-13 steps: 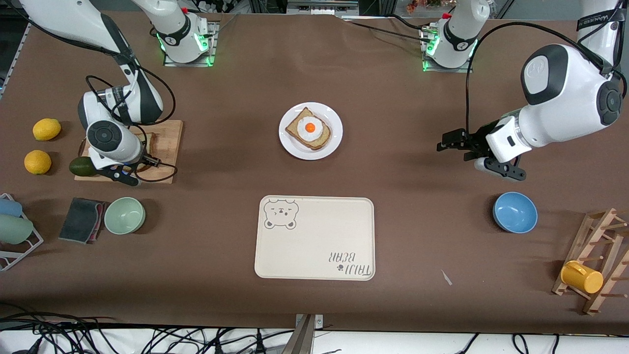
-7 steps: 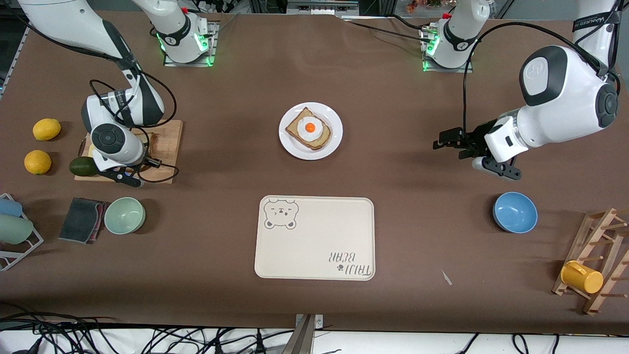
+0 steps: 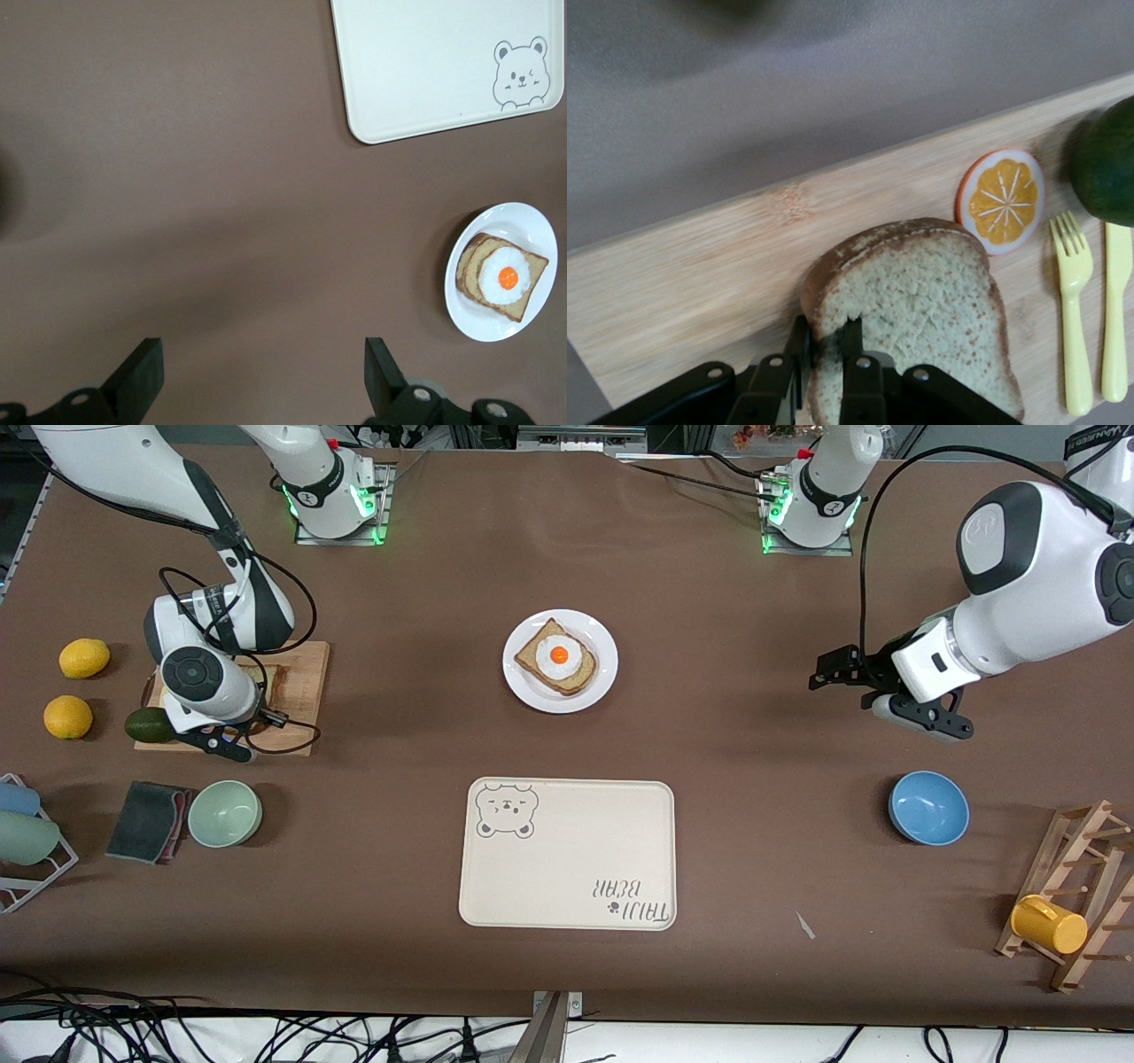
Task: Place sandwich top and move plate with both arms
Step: 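Lower the right gripper onto the bread slice on the cutting board and grasp, then carry the bread slice with the right gripper onto the egg toast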
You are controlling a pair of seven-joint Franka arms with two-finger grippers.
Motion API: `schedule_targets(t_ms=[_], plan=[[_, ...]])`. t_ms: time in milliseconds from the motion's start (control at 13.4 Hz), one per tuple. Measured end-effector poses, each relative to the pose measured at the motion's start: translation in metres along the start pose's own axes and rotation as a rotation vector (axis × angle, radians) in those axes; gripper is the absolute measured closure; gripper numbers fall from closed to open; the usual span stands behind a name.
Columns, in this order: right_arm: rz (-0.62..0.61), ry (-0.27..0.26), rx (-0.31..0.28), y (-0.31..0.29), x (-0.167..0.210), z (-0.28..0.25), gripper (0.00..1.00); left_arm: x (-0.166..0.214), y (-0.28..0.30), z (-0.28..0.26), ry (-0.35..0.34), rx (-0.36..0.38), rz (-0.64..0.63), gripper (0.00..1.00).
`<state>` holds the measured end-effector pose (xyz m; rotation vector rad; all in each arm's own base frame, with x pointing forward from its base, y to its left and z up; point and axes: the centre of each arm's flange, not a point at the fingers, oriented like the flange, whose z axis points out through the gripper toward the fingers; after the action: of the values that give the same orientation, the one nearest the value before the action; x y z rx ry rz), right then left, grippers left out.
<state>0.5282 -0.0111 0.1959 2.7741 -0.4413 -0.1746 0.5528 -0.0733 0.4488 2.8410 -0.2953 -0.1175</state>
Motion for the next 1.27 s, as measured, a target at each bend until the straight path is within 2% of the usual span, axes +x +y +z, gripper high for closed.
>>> schedule_targets(t_ms=[223,372,521,596,819,893,1042,1266], plan=[[-0.009,-0.026,-0.035,-0.004,-0.005,-0.026,0.93,-0.008,0.004,-0.034,-0.046,0.09,0.018,0.0],[-0.011,-0.052,-0.036,-0.017,-0.014,-0.049,0.93,-0.011,0.01,-0.065,-0.055,0.133,0.016,0.0],[-0.007,-0.072,-0.026,-0.025,-0.02,-0.064,0.93,-0.013,0.016,-0.088,-0.038,0.145,0.014,0.0],[-0.002,-0.098,-0.026,-0.028,-0.022,-0.071,0.93,-0.012,0.018,-0.094,-0.03,0.15,0.014,0.0],[0.017,-0.204,0.025,-0.068,-0.041,-0.117,0.93,-0.012,0.015,-0.104,-0.022,0.21,-0.006,0.0],[0.016,-0.217,0.043,-0.089,-0.052,-0.137,0.93,-0.012,0.014,-0.105,-0.021,0.215,-0.011,0.0],[0.013,-0.221,0.082,-0.136,-0.083,-0.172,0.93,-0.013,0.015,-0.105,-0.024,0.216,-0.014,0.0],[-0.017,-0.21,0.134,-0.218,-0.15,-0.218,0.93,-0.014,0.015,-0.103,-0.04,0.214,-0.016,0.0]])
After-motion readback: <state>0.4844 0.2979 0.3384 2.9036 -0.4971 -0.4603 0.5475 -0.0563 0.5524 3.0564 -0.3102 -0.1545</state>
